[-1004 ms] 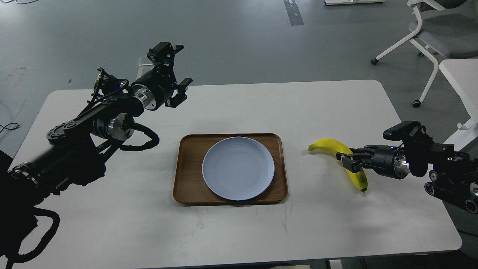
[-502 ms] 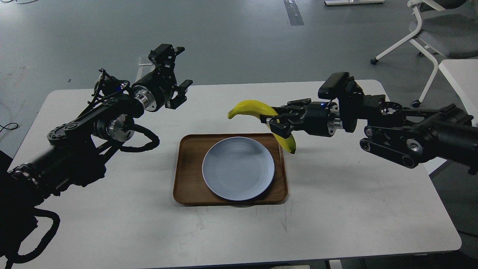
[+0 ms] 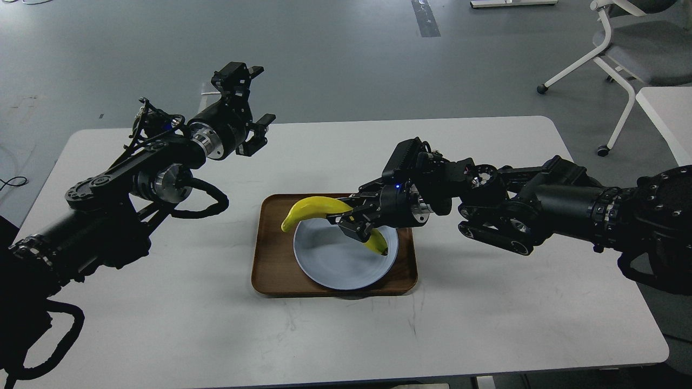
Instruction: Place banana on plate with both arms
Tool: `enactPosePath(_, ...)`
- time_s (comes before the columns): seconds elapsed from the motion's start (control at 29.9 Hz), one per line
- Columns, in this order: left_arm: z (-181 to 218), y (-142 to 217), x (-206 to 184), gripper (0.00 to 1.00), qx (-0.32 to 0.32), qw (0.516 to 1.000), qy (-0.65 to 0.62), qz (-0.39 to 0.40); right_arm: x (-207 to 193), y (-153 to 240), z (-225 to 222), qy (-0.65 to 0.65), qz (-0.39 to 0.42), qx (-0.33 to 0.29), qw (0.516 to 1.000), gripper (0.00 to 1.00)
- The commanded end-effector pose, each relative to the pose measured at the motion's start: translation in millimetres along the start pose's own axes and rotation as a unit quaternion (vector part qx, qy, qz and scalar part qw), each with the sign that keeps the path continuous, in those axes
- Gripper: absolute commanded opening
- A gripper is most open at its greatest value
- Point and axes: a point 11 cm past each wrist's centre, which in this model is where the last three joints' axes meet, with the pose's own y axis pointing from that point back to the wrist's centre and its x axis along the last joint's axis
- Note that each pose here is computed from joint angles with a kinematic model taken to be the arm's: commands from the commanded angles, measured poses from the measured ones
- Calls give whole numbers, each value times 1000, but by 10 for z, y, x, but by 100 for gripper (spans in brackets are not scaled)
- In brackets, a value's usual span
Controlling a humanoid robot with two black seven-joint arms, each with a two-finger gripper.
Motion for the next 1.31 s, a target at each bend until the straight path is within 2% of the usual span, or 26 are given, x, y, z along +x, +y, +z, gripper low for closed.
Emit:
enactPosePath(0.0, 1, -3, -3, 98, -1, 1000, 0, 0, -83, 0, 19, -12, -10, -6, 1000, 0)
enactPosePath(0.07, 4, 0, 3, 98, -1, 1000, 0, 0, -90, -1, 15, -18, -8, -7, 1000, 21)
enactPosePath(0.13, 3, -1, -4, 98, 0, 1000, 0, -1, -117, -12, 12, -36, -4, -10, 999, 76)
enactPosePath(0.17, 5, -1, -6, 98, -1, 1000, 0, -2, -120, -15, 14, -43, 0, -12, 999, 86)
enactPosePath(0.27, 16, -3, -14, 98, -2, 1000, 1, -5, -36, -5, 56, -84, 24, -25, 996, 99)
enactPosePath(0.47, 43, -13, -39, 98, -3, 1000, 1, -13, 99, 145, 216, -110, 51, -44, 992, 100)
enactPosePath(0.64, 69, -20, -62, 98, -4, 1000, 0, -17, 559, 491, 546, -124, 131, -82, 980, 100)
enactPosePath(0.67, 75, -18, -67, 98, -5, 1000, 0, -19, 729, 648, 659, -144, 172, -92, 970, 100)
enactPosePath(0.77, 115, 4, -28, 98, -10, 1000, -1, -22, 1148, 981, 841, -278, 297, -80, 910, 100)
enactPosePath(0.84, 144, 26, 16, 98, -12, 1000, -2, -23, 1287, 1057, 875, -354, 335, -57, 871, 100)
enactPosePath(0.9, 192, 63, 85, 98, -17, 1000, -1, -26, 1418, 1182, 958, -491, 373, -18, 787, 100)
enactPosePath(1.0, 160, 79, 87, 98, -16, 999, 4, -31, 1368, 1369, 1126, -603, 388, -4, 697, 100)
enactPosePath(1.04, 160, 79, 87, 98, -16, 999, 4, -31, 1368, 1370, 1127, -604, 388, -4, 697, 100)
enactPosePath(1.07, 156, 81, 84, 98, -16, 999, 6, -34, 1339, 1461, 1186, -631, 393, 1, 669, 100)
enactPosePath(1.14, 142, 90, 86, 98, -15, 999, 7, -37, 1249, 1474, 1199, -664, 383, 18, 642, 100)
enactPosePath(1.27, 119, 118, 96, 98, -25, 999, 11, -44, 1102, 1503, 1219, -693, 387, 48, 607, 100)
